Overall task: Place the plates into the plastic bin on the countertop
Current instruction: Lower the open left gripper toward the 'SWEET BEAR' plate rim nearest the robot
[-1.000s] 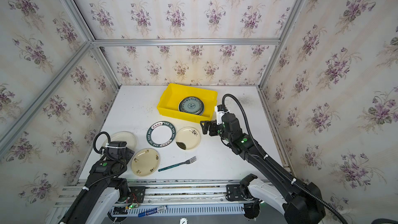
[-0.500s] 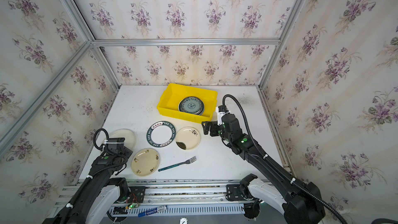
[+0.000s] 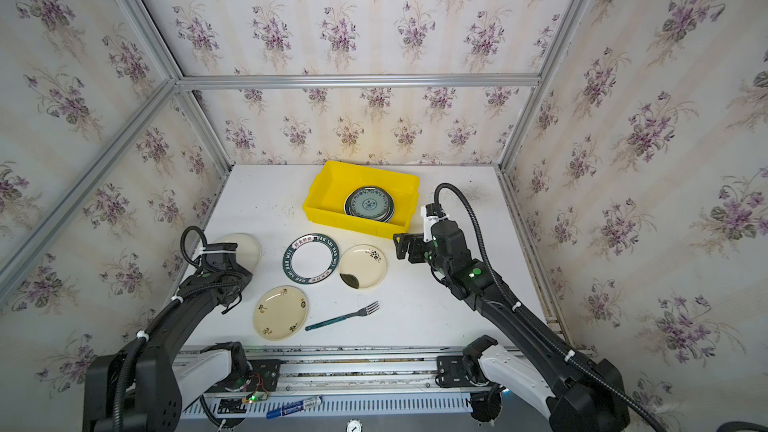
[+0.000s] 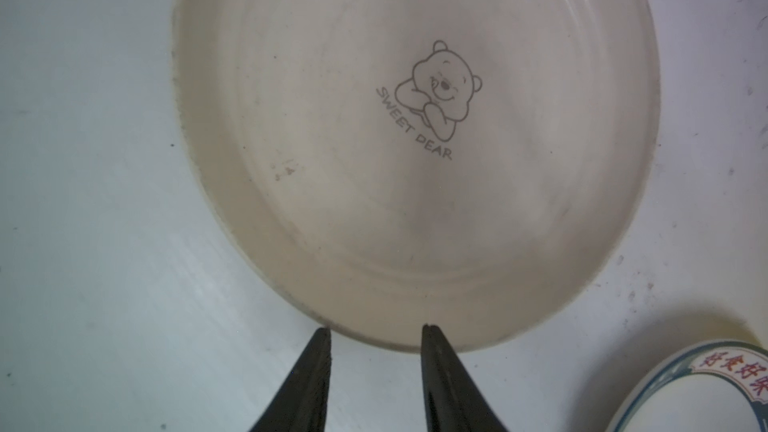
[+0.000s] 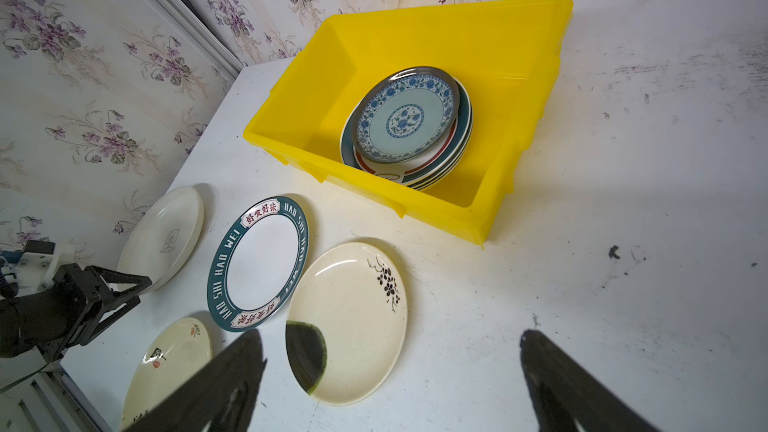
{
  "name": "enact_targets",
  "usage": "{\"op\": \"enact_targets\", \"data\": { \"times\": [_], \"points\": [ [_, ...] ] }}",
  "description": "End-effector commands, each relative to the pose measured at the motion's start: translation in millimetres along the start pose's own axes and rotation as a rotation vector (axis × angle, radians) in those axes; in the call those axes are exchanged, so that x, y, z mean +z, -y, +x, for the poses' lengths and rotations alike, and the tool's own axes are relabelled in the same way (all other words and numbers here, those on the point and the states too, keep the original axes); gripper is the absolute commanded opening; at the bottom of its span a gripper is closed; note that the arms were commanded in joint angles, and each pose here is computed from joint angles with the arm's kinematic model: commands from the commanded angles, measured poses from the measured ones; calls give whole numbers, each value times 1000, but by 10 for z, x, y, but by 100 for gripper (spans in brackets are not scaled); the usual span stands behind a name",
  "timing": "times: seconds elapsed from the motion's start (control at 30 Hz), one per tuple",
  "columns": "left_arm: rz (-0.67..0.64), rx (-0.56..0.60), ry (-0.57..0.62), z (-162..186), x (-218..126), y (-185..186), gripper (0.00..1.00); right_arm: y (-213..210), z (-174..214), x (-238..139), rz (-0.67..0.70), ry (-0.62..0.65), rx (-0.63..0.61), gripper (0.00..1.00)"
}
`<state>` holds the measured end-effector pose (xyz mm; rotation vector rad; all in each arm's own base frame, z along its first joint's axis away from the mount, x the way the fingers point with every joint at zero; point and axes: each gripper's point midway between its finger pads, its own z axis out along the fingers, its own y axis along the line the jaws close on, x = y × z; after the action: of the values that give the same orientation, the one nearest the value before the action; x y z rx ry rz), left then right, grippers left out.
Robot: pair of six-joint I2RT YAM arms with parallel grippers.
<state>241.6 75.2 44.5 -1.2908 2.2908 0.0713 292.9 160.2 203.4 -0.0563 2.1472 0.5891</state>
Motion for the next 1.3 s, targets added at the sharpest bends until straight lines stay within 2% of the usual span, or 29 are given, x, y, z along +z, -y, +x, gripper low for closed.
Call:
{"op": "enact_targets", "data": {
  "times": [0.0, 0.07, 0.3, 0.53, 0.73, 0.83, 0.97, 1.03, 1.1, 1.17, 1.27],
  "points": [
    [26, 23, 3, -87, 36, 115, 31, 29, -43, -31, 19, 17, 7, 98],
    [29, 24, -8, -98, 67, 148, 25, 36, -61, -48, 23, 26, 7, 98],
    [16, 27, -41, -81, 175, 183, 21, 63, -47, -50, 33, 24, 10, 98],
    [36, 33, -46, -122, 165, 263, 19, 82, -42, -45, 40, 23, 8, 98],
    [39, 45, 0, -200, 73, 243, 22, 106, -26, -23, 47, 16, 10, 98],
    [59, 52, 28, -265, -19, 267, 25, 110, -13, 0, 44, 10, 13, 98],
    [42, 71, 45, -317, -26, 261, 37, 100, -4, 29, 37, 0, 15, 98],
    [38, 80, 33, -310, -4, 274, 45, 93, -8, 34, 34, -1, 15, 98],
    [32, 92, -3, -256, 68, 293, 59, 92, -18, 38, 33, 1, 13, 98],
    [43, 120, -30, -224, 102, 347, 64, 91, -24, 37, 33, 2, 10, 98],
    [64, 168, -55, -204, 126, 438, 68, 95, -28, 49, 33, 1, 10, 99]
  ]
}}
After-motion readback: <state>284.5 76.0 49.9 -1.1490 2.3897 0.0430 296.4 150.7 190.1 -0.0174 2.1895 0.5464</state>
